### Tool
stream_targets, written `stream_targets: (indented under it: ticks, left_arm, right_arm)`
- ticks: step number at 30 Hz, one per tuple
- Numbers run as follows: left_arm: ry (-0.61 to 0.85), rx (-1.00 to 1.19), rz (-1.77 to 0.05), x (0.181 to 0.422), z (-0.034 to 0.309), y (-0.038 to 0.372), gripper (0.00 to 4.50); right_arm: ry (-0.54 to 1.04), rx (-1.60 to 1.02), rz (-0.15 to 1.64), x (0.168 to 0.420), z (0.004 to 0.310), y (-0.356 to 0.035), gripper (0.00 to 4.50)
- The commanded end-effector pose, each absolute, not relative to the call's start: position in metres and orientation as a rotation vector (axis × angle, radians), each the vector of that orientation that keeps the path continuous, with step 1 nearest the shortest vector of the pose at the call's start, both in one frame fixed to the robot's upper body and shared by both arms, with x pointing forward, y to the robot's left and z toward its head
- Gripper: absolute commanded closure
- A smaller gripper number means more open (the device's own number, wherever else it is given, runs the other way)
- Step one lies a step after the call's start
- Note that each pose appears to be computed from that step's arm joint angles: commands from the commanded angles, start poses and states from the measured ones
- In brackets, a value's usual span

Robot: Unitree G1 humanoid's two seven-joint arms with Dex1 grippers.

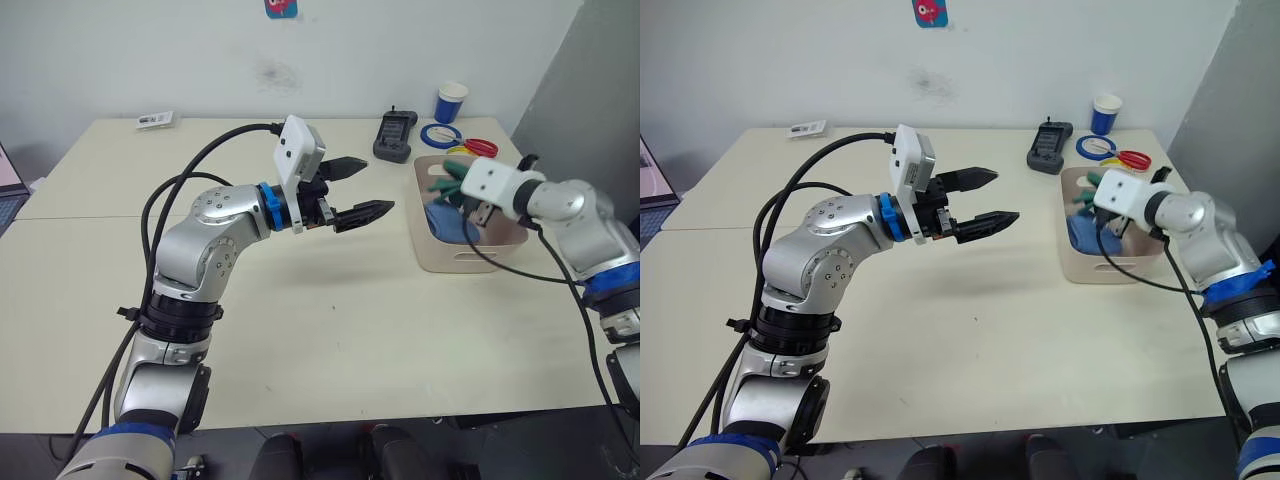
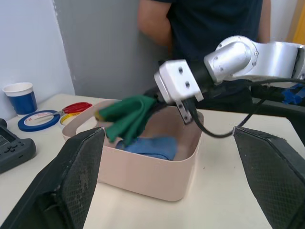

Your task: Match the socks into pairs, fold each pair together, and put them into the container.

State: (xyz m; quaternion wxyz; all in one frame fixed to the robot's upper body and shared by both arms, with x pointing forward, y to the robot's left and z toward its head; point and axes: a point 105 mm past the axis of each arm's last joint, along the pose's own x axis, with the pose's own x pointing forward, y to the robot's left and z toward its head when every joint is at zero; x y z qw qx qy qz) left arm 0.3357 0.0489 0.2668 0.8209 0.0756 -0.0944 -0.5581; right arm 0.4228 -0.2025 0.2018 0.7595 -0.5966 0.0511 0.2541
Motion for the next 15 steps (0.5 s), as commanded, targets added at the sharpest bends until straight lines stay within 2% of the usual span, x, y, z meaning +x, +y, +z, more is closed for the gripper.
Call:
stream_targets:
  ticks: [1, 2, 5, 9, 15]
  left_arm:
    - [-0.256, 0.189, -1.190, 0.328, 0.278, 0.050, 0.04]
    - [-0.253, 0.190, -1.189, 0.328, 0.277, 0.051, 0.04]
    - [-0.252, 0.196, -1.184, 0.327, 0.276, 0.051, 0.00]
    - [-0.246, 0.189, -1.189, 0.326, 0.273, 0.050, 0.00]
    - [-0.245, 0.186, -1.197, 0.329, 0.271, 0.049, 0.00]
  right_arm:
    - [0.117, -1.370, 0.686, 0.415, 0.195, -0.191, 4.50]
    - [0.133, -1.374, 0.715, 0.413, 0.192, -0.191, 4.50]
    - [0.165, -1.350, 0.765, 0.410, 0.191, -0.192, 3.56]
    - [0.193, -1.345, 0.792, 0.408, 0.197, -0.196, 2.14]
    - [0.215, -1.331, 0.811, 0.407, 0.224, -0.203, 0.01]
